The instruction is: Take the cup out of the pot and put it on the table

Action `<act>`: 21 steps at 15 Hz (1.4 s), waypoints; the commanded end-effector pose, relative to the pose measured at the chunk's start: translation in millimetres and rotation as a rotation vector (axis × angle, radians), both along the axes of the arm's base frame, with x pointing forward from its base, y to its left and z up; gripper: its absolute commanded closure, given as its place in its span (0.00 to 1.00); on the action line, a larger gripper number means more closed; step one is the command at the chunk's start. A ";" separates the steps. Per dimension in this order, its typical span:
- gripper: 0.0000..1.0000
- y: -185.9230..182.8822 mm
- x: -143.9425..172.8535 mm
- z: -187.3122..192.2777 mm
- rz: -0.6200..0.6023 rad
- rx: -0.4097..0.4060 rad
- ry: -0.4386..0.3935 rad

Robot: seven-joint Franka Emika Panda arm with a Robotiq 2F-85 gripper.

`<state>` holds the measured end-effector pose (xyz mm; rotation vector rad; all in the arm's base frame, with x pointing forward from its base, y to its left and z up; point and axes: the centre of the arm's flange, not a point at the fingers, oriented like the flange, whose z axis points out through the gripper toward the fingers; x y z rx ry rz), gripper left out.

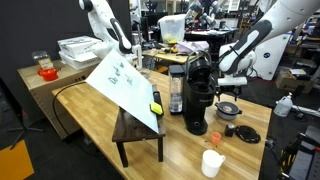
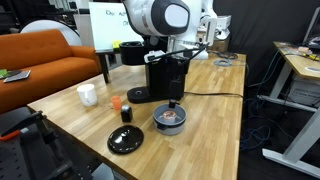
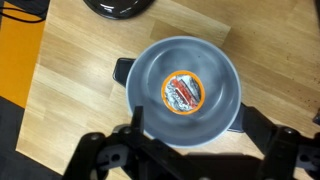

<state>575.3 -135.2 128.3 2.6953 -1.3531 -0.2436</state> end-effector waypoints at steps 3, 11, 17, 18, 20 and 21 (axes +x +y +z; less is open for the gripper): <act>0.00 -3.9 -11.9 -8.7 -0.030 0.012 -0.019; 0.00 -9.8 -18.5 -6.7 -0.072 0.015 -0.049; 0.00 -1.6 -33.2 -23.8 -0.062 0.023 -0.014; 0.00 -0.4 -35.2 -25.9 -0.061 0.025 -0.008; 0.00 1.1 -37.8 -29.7 -0.061 0.028 -0.001; 0.00 1.1 -37.8 -31.1 -0.061 0.030 0.001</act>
